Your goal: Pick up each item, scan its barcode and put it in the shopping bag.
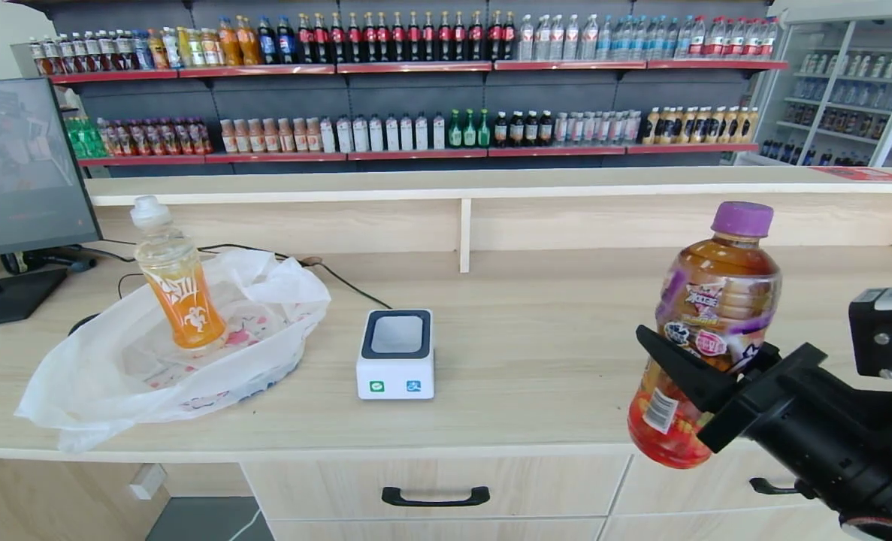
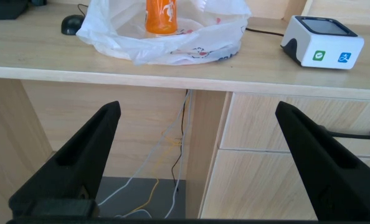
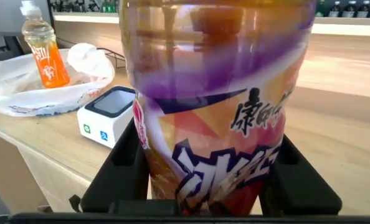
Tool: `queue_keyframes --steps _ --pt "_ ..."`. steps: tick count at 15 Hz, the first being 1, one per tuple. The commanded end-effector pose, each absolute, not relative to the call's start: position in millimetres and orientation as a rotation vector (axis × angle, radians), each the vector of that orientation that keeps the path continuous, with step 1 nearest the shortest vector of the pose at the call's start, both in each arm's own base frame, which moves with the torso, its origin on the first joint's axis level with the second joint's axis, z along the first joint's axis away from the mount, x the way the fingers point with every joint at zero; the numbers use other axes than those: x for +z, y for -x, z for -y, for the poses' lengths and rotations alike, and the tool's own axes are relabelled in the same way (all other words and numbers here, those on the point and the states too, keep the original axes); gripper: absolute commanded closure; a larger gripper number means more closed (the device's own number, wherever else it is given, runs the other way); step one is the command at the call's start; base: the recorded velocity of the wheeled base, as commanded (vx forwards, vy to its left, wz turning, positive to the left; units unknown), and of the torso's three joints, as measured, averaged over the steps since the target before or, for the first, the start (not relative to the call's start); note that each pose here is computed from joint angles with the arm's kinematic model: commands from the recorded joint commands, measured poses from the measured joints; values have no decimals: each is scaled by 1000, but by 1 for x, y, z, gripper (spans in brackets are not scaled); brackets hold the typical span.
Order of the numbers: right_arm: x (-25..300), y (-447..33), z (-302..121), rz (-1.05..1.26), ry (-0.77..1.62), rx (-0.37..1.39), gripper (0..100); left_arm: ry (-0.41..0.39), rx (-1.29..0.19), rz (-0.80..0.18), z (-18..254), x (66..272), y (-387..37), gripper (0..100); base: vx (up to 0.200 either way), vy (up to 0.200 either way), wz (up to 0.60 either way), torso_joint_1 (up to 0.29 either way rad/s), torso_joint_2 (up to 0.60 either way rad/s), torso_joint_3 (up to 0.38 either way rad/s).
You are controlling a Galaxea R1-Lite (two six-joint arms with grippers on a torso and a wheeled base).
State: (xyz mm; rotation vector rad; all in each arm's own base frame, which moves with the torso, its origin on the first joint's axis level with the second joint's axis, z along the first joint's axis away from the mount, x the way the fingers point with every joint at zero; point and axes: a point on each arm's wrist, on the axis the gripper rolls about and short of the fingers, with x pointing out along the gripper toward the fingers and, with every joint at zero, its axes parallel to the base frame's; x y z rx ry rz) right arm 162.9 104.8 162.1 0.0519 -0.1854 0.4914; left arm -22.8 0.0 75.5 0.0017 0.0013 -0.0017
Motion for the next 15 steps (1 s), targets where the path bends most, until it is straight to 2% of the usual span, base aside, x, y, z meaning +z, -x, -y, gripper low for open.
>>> queue_keyframes --steps 1,15 --pt "168 -163 -99 214 -58 465 100 -5 -2 0 0 76 23 0 0 0 0 0 0 0" --pt "174 -168 -98 240 -69 449 100 0 0 0 0 76 23 0 0 0 0 0 0 0"
